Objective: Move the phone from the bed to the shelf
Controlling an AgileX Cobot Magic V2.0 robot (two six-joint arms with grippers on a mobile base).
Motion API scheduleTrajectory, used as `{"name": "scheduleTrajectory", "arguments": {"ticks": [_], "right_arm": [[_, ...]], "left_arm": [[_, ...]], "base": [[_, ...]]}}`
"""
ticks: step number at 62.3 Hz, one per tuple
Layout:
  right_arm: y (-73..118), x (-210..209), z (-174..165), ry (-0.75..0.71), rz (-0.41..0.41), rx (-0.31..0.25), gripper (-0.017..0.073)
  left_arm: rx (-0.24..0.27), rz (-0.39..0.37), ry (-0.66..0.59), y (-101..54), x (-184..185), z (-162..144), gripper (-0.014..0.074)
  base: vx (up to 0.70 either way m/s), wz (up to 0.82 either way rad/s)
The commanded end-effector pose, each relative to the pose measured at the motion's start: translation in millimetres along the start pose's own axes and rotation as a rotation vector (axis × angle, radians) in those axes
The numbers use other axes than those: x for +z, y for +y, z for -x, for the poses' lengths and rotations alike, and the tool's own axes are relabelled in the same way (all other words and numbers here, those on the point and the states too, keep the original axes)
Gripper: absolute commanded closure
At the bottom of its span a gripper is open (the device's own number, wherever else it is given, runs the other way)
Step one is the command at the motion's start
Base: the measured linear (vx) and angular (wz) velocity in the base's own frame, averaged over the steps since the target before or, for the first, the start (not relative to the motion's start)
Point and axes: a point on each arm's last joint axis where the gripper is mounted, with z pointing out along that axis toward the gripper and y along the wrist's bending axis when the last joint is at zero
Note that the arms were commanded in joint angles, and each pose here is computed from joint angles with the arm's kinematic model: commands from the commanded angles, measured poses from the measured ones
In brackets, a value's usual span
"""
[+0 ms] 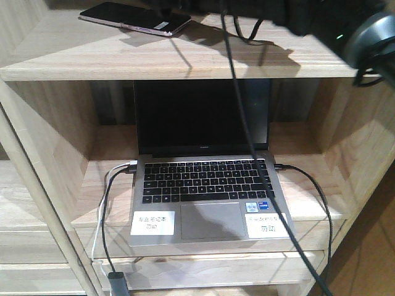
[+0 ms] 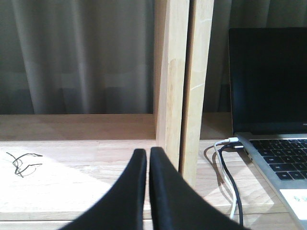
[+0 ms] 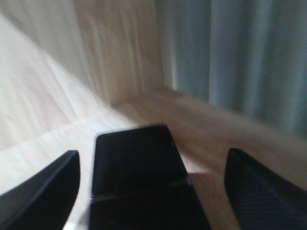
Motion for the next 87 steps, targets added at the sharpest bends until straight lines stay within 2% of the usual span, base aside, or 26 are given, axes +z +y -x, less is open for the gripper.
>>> {"name": "scheduleTrajectory", "arguments": {"ticks": [1,7,14,19,38,54,69,87], "right_arm": [[16.4,-35,47,-0.103,-0.031,-0.031,0.0097],[22.0,-45,54,-0.096,-0.040,-0.044,0.0229],[28.1,-56,62,-0.087,-0.050,-0.068,0.0453],[32.3,-64,68,-0.082,-0.054,-0.075,0.0575],[47.6,-94,82,-0.101,-0.091,-0.103,0.0566],[60.6,-135,52,-0.098,-0.201,-0.118,0.0566],[83.8,-193,24,-0.147,-0.305,-0.117,0.0566],[115.8,-259,-25,-0.173,-0.359,-0.112,0.0566]], "left_arm": [[-0.014,0.010,-0.107,1.6,-3,14,0.0592],[-0.014,0.010,-0.107,1.6,-3,14,0.0592],[-0.014,0.010,-0.107,1.6,-3,14,0.0592],[-0.014,0.010,-0.107,1.6,-3,14,0.0592],[-0.014,0.010,-0.107,1.6,-3,14,0.0592],[-0.014,0.010,-0.107,1.6,-3,14,0.0592],[-0.014,0.010,-0.107,1.6,-3,14,0.0592],[-0.014,0.010,-0.107,1.6,-3,14,0.0592]], "base": [[0.00,0.00],[0.00,0.00],[0.00,0.00],[0.00,0.00],[0.00,0.00],[0.00,0.00],[0.00,0.00],[0.00,0.00]]}}
